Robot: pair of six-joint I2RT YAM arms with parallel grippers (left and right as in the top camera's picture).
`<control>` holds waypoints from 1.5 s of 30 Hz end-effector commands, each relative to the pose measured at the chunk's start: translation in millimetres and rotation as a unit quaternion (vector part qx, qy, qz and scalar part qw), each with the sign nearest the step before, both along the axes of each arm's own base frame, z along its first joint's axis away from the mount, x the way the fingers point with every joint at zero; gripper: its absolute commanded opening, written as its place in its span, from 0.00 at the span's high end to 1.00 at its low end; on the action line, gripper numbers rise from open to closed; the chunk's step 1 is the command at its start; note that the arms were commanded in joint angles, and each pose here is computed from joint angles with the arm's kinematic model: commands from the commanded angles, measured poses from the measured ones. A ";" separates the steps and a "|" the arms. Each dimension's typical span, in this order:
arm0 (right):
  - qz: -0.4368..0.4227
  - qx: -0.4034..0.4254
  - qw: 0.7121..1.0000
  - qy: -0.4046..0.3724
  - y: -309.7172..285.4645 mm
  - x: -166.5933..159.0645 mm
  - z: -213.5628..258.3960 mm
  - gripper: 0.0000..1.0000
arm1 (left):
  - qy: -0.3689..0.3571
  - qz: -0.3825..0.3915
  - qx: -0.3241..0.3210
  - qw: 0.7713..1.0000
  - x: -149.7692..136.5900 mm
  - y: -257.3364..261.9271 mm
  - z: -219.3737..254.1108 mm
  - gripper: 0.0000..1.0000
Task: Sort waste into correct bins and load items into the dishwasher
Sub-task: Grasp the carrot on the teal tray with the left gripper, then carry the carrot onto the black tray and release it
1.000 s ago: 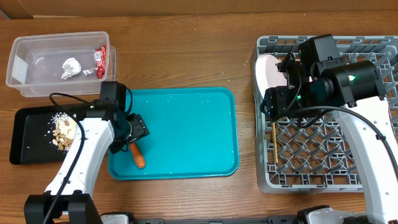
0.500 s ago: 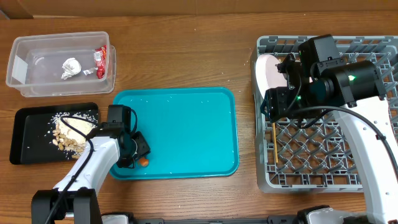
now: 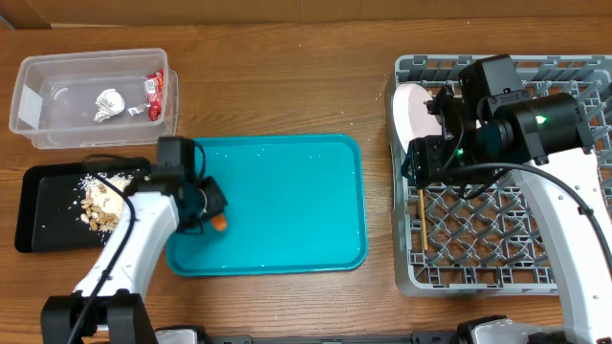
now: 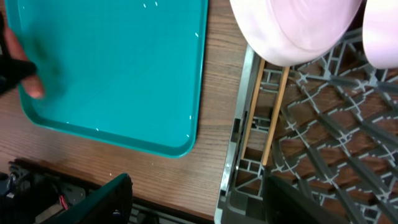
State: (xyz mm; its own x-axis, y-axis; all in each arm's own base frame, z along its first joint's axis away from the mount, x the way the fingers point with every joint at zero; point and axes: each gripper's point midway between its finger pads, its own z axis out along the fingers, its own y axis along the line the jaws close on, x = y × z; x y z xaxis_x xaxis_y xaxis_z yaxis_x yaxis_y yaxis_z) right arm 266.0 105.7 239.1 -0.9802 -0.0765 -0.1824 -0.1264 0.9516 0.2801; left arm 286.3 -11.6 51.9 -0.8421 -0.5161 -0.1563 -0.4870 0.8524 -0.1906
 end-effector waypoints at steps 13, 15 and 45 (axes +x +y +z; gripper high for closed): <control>-0.003 -0.021 1.000 0.002 -6.3 -2.4 -0.4 0.30 | -0.020 0.223 0.101 0.969 -8.6 175.6 77.7 0.84; -0.004 -0.020 1.000 0.003 -6.3 -2.5 -0.5 0.30 | -0.020 0.261 0.101 0.960 -14.6 187.8 77.7 0.84; -0.004 -0.021 1.000 0.006 -6.7 -3.9 -0.8 0.31 | 0.084 0.332 0.041 0.939 -8.9 224.6 -21.4 0.37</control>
State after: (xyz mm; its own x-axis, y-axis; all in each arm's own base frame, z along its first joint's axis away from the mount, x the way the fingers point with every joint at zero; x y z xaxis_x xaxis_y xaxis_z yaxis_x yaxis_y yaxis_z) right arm 260.4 98.2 236.0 -0.9847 -0.0765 -0.1568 -0.1134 0.9636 0.2420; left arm 264.4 207.2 17.6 -0.3663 -0.9250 -0.1007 -0.9304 0.3653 0.0293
